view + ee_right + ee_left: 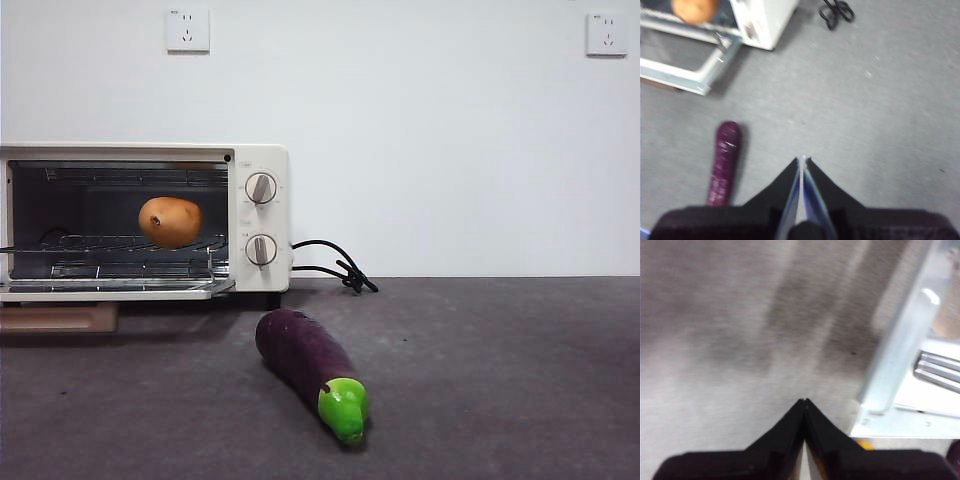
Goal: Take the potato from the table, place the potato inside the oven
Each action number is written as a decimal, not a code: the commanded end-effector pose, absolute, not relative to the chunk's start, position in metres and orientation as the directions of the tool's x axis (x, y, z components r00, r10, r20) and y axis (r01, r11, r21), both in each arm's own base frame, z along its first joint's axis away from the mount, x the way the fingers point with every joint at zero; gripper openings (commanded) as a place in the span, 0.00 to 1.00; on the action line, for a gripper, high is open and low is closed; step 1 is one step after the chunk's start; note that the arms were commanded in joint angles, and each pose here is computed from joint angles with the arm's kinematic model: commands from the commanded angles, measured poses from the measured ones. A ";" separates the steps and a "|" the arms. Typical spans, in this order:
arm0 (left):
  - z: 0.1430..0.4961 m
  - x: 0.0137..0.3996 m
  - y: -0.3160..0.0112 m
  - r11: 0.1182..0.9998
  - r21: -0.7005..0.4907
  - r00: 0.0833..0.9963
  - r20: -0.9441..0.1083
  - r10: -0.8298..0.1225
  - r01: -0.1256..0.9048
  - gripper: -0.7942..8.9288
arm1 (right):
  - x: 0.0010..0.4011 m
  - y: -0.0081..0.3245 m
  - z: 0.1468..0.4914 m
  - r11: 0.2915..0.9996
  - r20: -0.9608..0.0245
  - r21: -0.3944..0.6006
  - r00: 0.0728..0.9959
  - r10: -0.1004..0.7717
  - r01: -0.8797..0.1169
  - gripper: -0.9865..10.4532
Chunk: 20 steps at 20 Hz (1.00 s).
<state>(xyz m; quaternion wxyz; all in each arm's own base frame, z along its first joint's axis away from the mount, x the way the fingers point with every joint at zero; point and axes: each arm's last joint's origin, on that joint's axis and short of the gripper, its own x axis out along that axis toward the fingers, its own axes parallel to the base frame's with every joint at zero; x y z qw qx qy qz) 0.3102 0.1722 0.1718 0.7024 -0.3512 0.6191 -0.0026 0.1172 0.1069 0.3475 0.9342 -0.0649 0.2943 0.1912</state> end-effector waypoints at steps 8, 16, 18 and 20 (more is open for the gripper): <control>0.148 0.315 0.170 0.677 -0.592 0.237 -0.802 -0.548 -0.437 0.07 | 0.117 0.108 0.345 0.920 -0.579 0.010 0.748 0.325 -0.392 0.11; 0.147 0.312 0.169 0.672 -0.597 0.215 -0.796 -0.566 -0.439 0.07 | 0.117 0.108 0.345 0.920 -0.579 0.010 0.748 0.325 -0.392 0.11; 0.148 0.312 0.170 0.629 -0.650 0.252 -0.753 -0.608 -0.425 0.07 | 0.118 0.108 0.345 0.920 -0.578 0.010 0.749 0.325 -0.392 0.11; 0.150 0.312 0.171 0.573 -0.709 0.296 -0.698 -0.652 -0.411 0.07 | 0.118 0.108 0.345 0.920 -0.578 0.010 0.749 0.326 -0.392 0.11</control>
